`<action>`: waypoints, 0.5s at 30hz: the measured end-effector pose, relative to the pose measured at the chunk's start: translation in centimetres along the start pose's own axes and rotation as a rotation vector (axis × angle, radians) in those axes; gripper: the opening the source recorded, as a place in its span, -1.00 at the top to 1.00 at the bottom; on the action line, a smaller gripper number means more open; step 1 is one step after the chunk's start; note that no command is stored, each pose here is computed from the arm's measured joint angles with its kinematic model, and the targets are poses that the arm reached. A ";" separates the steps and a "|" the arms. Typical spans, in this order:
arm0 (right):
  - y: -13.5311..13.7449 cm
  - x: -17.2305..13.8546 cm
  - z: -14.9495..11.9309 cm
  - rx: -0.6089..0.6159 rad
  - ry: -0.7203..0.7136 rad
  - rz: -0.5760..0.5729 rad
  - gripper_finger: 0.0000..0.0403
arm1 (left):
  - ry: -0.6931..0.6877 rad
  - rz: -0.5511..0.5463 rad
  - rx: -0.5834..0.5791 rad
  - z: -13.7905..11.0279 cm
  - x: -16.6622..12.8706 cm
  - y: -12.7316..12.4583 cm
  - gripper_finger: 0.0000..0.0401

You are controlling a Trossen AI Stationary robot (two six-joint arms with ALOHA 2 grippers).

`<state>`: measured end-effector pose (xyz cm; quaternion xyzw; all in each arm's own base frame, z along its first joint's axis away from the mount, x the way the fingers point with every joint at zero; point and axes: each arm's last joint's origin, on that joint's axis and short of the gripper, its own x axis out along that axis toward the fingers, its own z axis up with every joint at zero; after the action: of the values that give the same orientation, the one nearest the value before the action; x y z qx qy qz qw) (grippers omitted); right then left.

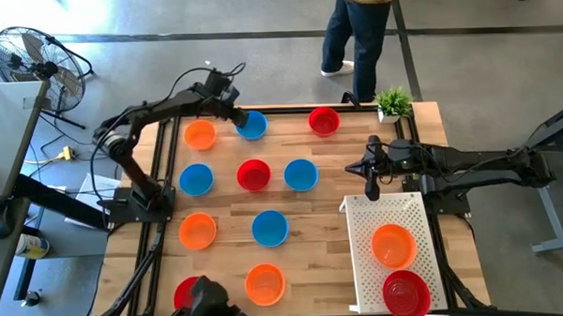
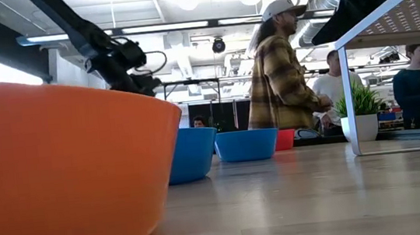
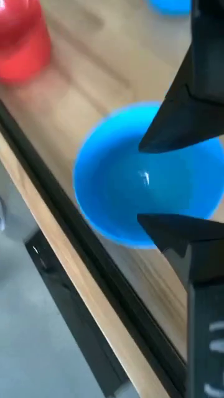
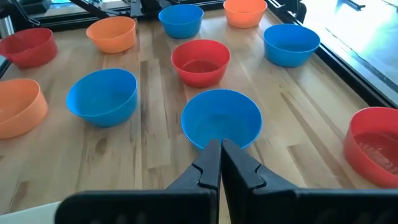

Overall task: Pick & Place Mini bowls
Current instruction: Put the blue bowl on the shelf

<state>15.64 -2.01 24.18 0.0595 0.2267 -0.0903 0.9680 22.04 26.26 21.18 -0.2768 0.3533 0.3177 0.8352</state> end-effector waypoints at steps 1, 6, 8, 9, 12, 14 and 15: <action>0.0 0.0 0.0 0.000 0.000 0.000 0.99 | 0.021 0.026 -0.004 0.0 0.3 0.1 0.15; 0.0 0.0 0.0 -0.005 0.000 0.000 1.00 | 0.067 0.084 -0.014 -0.1 1.4 0.5 0.21; 0.0 0.0 0.0 -0.010 0.001 0.001 0.99 | 0.096 0.075 -0.019 -0.4 1.9 0.7 0.26; 0.0 0.0 0.0 -0.012 0.001 0.001 0.99 | 0.107 0.077 -0.021 -0.5 2.1 0.7 0.29; 0.0 0.0 0.0 -0.018 0.001 0.001 0.99 | 0.122 0.093 -0.020 -0.7 2.5 0.8 0.36; 0.0 0.0 0.0 -0.019 0.001 0.001 1.00 | 0.132 0.099 -0.021 -0.9 2.8 1.0 0.41; 0.0 0.0 0.0 -0.019 0.001 0.001 1.00 | 0.132 0.098 -0.021 -0.9 2.9 1.0 0.44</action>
<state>15.64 -2.00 24.18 0.0504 0.2277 -0.0876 0.9685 22.55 27.25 18.14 -0.2884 0.4175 0.3431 0.7905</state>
